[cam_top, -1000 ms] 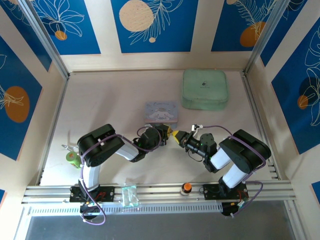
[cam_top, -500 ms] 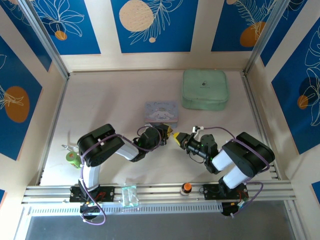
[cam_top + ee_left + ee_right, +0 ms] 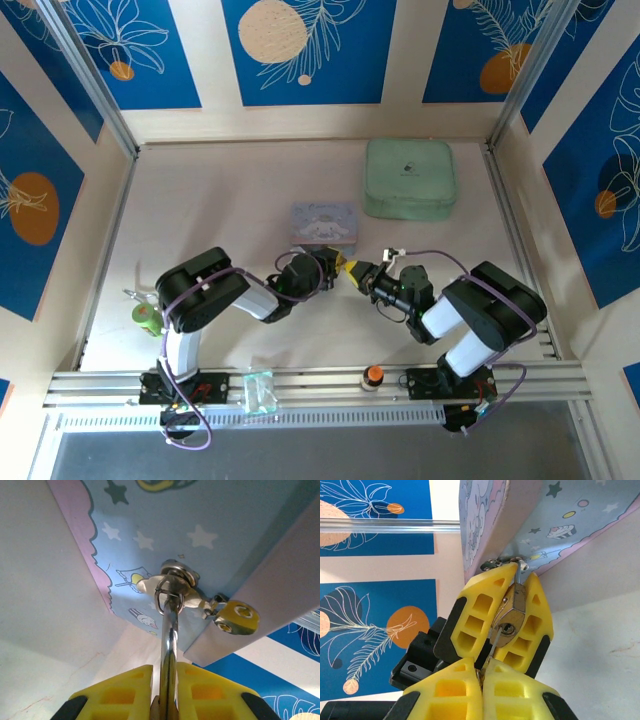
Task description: Unlock a padlock with a key
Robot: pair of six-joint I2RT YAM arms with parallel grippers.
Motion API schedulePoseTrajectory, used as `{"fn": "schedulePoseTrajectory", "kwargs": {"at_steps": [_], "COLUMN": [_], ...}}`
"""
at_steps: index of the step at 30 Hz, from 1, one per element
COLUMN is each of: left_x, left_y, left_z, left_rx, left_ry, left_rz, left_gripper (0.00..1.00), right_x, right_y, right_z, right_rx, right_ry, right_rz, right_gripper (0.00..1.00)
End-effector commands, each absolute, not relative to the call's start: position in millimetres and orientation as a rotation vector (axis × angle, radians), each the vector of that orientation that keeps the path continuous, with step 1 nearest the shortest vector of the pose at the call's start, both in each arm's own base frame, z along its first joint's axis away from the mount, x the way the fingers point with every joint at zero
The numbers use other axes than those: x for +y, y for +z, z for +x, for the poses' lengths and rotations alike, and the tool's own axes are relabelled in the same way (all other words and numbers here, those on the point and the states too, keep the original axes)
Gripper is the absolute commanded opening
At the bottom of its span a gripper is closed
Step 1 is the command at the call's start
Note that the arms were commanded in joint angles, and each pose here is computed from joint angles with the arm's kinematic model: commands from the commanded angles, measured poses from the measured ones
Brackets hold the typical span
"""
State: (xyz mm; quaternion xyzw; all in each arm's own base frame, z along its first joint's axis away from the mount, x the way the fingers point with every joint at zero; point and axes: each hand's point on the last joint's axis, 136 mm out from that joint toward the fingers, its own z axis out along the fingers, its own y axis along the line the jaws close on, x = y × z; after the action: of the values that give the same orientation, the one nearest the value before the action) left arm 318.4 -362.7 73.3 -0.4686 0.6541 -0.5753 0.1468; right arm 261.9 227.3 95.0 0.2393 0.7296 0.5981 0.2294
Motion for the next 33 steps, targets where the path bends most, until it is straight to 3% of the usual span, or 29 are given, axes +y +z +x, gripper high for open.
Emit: {"fn": "schedulePoseTrajectory", "kwargs": {"at_steps": [1,24,33], "left_x": [-383.6,-390.0,-392.5], "left_y": [101.0,138.7,143.7], "left_z": [316.1,310.9,307.3], "left_rx": [1.842,1.728,1.751], "left_ry": [-1.793,-1.995,-2.008], "left_rz": [-1.294,-1.283,-1.240], "left_gripper": [0.00,0.00,0.00], "right_x": [233.9,215.1,204.0], "right_y": [101.6,72.9,28.8], "right_z": [267.7,267.9,262.1], "right_rx": [1.992,2.052,2.284], "right_ry": [1.680,1.605,1.544], "right_rz": [0.621,0.711,0.875], "right_gripper": [0.00,0.00,0.00]}}
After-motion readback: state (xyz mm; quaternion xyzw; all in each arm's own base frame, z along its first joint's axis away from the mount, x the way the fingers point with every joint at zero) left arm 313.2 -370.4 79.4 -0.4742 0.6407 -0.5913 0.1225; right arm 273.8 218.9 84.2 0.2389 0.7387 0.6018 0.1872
